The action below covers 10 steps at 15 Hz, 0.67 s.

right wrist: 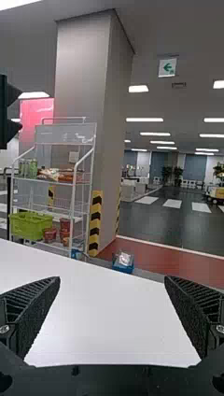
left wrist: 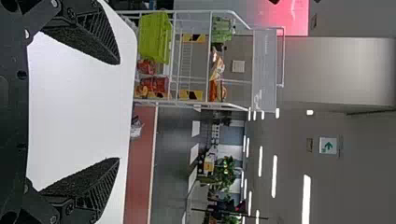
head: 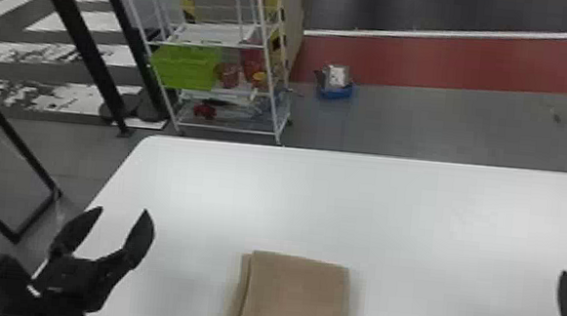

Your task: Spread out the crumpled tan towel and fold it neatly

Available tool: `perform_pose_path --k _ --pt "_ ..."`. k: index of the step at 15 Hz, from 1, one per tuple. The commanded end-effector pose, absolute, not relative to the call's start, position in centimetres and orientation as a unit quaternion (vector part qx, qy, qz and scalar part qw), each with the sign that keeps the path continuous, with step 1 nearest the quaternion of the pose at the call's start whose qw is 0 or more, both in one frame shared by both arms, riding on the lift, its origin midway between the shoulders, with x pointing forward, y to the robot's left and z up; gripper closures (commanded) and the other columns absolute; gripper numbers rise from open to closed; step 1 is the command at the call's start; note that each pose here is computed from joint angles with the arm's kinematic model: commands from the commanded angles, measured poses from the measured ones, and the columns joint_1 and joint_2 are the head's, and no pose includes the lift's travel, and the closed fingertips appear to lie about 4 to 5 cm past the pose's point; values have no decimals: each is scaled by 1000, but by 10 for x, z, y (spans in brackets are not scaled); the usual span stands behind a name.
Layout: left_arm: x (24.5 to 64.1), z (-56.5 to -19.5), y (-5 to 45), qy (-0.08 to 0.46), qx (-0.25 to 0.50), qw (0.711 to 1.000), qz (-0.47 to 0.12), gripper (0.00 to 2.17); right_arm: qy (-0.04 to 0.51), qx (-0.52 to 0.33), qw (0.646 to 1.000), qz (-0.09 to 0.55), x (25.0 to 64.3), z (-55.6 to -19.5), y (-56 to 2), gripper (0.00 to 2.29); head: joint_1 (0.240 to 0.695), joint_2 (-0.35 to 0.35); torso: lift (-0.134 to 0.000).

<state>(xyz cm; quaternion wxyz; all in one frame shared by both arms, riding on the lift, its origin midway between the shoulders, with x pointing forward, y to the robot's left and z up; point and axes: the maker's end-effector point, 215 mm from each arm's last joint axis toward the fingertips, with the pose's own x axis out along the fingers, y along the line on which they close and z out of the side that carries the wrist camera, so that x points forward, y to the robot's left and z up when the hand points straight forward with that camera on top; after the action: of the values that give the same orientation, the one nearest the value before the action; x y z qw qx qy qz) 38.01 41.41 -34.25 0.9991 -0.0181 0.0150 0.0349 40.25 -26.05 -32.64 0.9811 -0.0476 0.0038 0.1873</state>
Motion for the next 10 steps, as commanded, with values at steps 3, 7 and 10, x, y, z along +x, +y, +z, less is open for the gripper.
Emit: perform_pose_path --k 3,7,10 --pt "371 -355 429 17 0 999 43 164 12 -46 984 173 397 -337 -276 53 695 222 -122" --pt "369 -355 427 16 2 999 36 167 6 -49 984 174 397 -329 -275 56 695 224 -122" --pt "369 -358 425 19 4 999 33 167 9 -47 984 173 397 -333 -276 60 695 223 -122"
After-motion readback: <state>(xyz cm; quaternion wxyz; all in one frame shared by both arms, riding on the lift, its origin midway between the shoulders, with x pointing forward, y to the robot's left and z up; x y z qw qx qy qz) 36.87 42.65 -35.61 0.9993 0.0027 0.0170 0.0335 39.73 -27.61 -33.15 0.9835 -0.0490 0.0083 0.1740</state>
